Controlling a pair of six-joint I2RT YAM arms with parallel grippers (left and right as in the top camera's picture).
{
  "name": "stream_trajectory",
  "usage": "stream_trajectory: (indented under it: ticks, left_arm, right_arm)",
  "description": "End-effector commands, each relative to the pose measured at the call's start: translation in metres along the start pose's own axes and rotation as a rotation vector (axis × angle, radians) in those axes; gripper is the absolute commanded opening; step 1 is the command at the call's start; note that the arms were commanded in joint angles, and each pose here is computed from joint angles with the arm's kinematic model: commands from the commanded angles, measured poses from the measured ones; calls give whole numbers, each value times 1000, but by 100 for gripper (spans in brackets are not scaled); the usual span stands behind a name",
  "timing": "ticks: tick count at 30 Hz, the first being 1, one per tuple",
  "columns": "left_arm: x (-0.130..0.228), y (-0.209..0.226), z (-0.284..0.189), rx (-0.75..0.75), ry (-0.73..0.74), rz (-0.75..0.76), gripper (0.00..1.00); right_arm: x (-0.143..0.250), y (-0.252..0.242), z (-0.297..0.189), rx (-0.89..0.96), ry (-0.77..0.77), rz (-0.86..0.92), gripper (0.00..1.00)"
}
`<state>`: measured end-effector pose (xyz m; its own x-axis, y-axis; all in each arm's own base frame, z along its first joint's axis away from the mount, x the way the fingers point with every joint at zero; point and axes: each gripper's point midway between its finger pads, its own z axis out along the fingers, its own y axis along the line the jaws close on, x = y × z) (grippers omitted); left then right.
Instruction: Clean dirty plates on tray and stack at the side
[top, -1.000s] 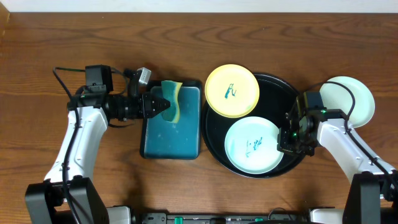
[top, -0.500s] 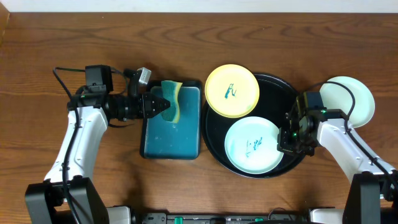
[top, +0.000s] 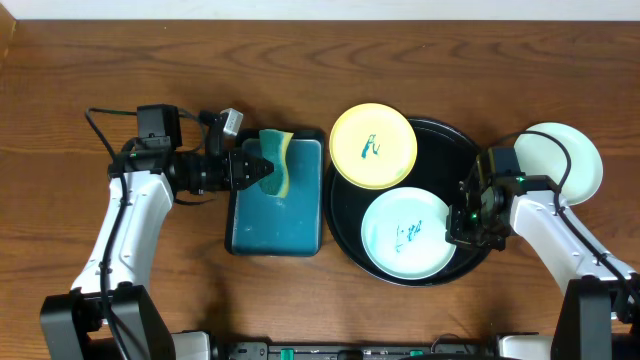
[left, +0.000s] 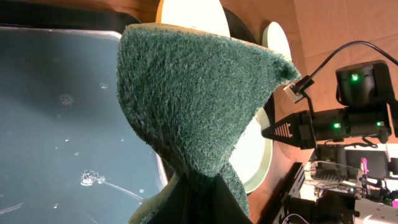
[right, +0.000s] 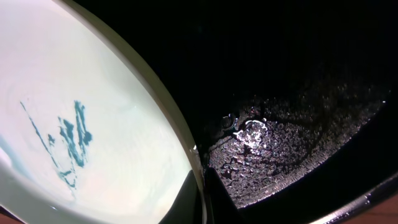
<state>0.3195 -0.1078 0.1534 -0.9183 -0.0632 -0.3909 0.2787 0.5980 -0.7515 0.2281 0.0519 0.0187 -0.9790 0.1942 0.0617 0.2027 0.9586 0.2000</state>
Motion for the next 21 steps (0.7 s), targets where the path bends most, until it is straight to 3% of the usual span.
stream_trajectory:
  ticks: [1, 15, 21]
  left_arm:
    - [1, 5, 0, -47, 1, 5, 8]
    - [17, 59, 20, -638, 81, 9, 8]
    - [22, 49, 33, -682, 105, 85, 8]
  right_arm:
    - [0, 2, 0, 1, -12, -8, 1]
    - [-3, 3, 0, -1, -21, -10, 1]
    - [-2, 3, 0, -1, -21, -10, 1]
